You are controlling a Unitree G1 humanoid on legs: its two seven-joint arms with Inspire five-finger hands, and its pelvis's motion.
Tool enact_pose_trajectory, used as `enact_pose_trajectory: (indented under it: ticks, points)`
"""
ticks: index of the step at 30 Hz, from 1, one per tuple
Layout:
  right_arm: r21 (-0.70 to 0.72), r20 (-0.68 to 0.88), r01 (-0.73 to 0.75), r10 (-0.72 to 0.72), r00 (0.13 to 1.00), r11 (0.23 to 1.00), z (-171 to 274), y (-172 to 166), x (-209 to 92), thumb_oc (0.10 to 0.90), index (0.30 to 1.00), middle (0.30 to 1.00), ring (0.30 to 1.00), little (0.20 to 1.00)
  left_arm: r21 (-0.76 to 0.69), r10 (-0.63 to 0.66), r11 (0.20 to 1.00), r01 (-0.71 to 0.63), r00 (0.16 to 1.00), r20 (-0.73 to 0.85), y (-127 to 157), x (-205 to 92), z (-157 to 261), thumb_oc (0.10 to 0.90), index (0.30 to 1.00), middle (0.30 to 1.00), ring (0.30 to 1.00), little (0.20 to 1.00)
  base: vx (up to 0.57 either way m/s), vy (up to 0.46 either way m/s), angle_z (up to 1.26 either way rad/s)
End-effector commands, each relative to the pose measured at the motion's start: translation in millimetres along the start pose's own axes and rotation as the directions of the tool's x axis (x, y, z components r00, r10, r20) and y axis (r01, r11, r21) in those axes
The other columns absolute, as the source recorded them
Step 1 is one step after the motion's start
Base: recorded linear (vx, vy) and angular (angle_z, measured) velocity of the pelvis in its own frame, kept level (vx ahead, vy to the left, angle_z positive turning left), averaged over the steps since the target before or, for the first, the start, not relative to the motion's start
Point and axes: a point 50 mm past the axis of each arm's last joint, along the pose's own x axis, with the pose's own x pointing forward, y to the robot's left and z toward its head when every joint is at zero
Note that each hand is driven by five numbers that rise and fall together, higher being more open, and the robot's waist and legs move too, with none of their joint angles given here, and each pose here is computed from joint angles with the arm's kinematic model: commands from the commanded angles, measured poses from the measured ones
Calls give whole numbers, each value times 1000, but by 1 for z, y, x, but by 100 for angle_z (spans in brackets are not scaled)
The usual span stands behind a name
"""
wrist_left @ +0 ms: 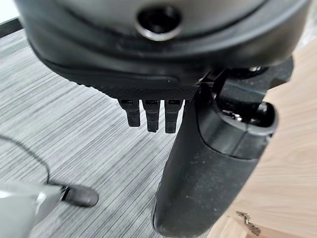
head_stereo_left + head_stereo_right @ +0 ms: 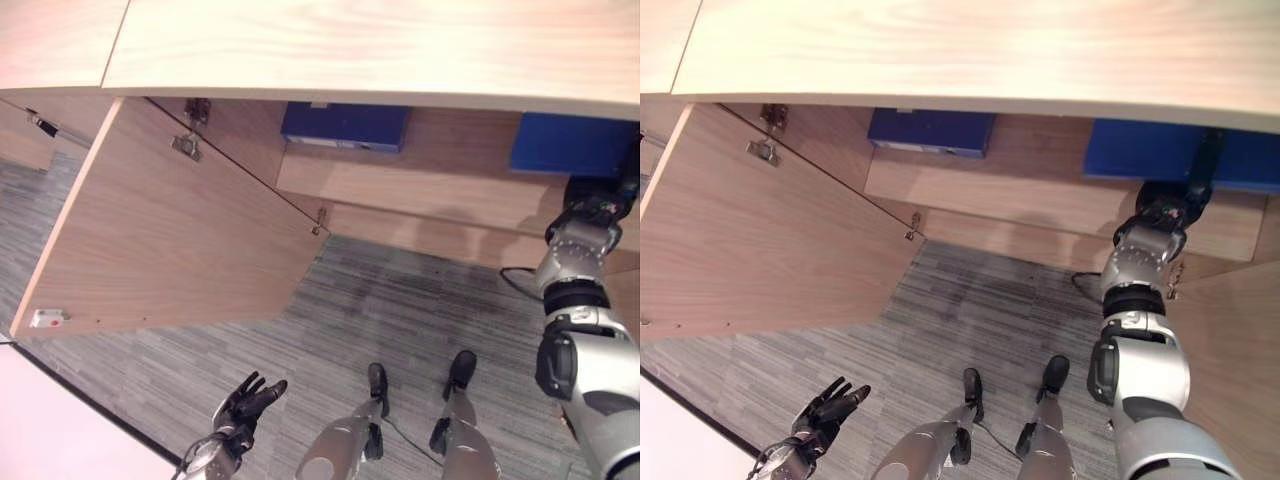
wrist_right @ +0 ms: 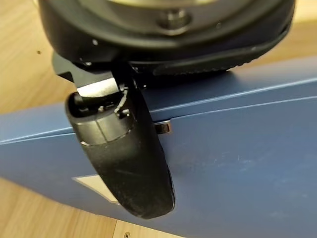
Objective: Put the empty folder in the office cabinet
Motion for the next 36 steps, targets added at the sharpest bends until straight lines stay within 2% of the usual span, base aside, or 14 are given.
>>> enact_pose_trajectory:
  ticks: [1, 6, 7, 8, 14, 17, 19, 20, 21, 22, 23, 27, 33, 36]
  points:
    - [64, 190, -326, 309, 932, 943, 33, 98, 5, 400, 300, 300, 300, 300, 95, 78, 992, -79, 997, 12, 41, -15, 8, 800, 900, 900, 900, 900, 0, 0, 0]
    - [117, 247, -428, 391, 886, 896, 37, 138, -5, 400, 300, 300, 300, 300, 121, 40, 992, -47, 997, 63, 38, -18, 24, 800, 900, 900, 900, 900, 55, -4, 4]
    - [119, 249, -428, 390, 886, 896, 36, 139, -6, 486, 429, 429, 429, 429, 121, 43, 991, -52, 996, 74, 39, -19, 27, 800, 900, 900, 900, 900, 4, -3, 5]
    - [114, 246, -431, 395, 885, 895, 35, 142, -8, 800, 900, 900, 900, 900, 123, 39, 991, -50, 996, 86, 38, -19, 30, 800, 900, 900, 900, 900, 4, -9, 4]
    - [62, 216, -426, 404, 889, 903, 32, 143, -8, 800, 900, 900, 900, 900, 144, -6, 990, -14, 991, 135, 33, -22, 45, 800, 900, 900, 900, 900, -37, 7, 1]
    - [-42, 147, -369, 371, 917, 929, 29, 128, 1, 800, 900, 900, 900, 900, 146, -56, 989, 35, 988, 146, 26, -25, 49, 800, 900, 900, 900, 900, 57, -10, -3]
    - [-248, 10, -314, 326, 945, 917, 18, 106, 9, 800, 900, 900, 900, 900, 148, -99, 986, 77, 984, 149, 22, -28, 53, 800, 900, 900, 900, 900, 38, -14, 0]
    - [-253, 4, -315, 327, 945, 915, 18, 107, 10, 800, 900, 900, 900, 900, 145, -101, 986, 79, 984, 147, 22, -28, 52, 800, 900, 900, 900, 900, -25, -42, -3]
    - [-511, -170, -310, 259, 951, 802, 5, 79, 14, 800, 900, 900, 900, 900, 139, -144, 983, 122, 978, 154, 18, -29, 59, 800, 900, 900, 900, 900, -18, -31, -2]
    - [-516, -175, -313, 259, 950, 798, 5, 80, 15, 800, 900, 900, 900, 900, 135, -145, 983, 125, 978, 152, 17, -30, 58, 800, 900, 900, 900, 900, -35, -71, 0]
    - [-662, -327, -352, 168, 930, 662, -5, 51, 15, 800, 900, 900, 900, 900, 166, -196, 972, 168, 965, 172, 13, -32, 70, 800, 900, 900, 900, 900, -15, -40, 2]
    - [-727, -420, -378, 64, 905, 574, -6, 24, 14, 800, 900, 900, 900, 900, 210, -261, 953, 220, 946, 194, 5, -36, 83, 800, 900, 900, 900, 900, -12, -14, -1]
    - [-690, -514, -474, 91, 853, 546, -20, 23, 7, 800, 900, 900, 900, 900, 243, -284, 941, 235, 940, 188, 4, -38, 85, 800, 900, 900, 900, 900, -12, -3, -3]
    - [-657, -626, -587, 93, 775, 474, -36, 20, -3, 800, 900, 900, 900, 900, 257, -295, 934, 249, 942, 160, 7, -40, 80, 800, 900, 900, 900, 900, -3, -2, -2]
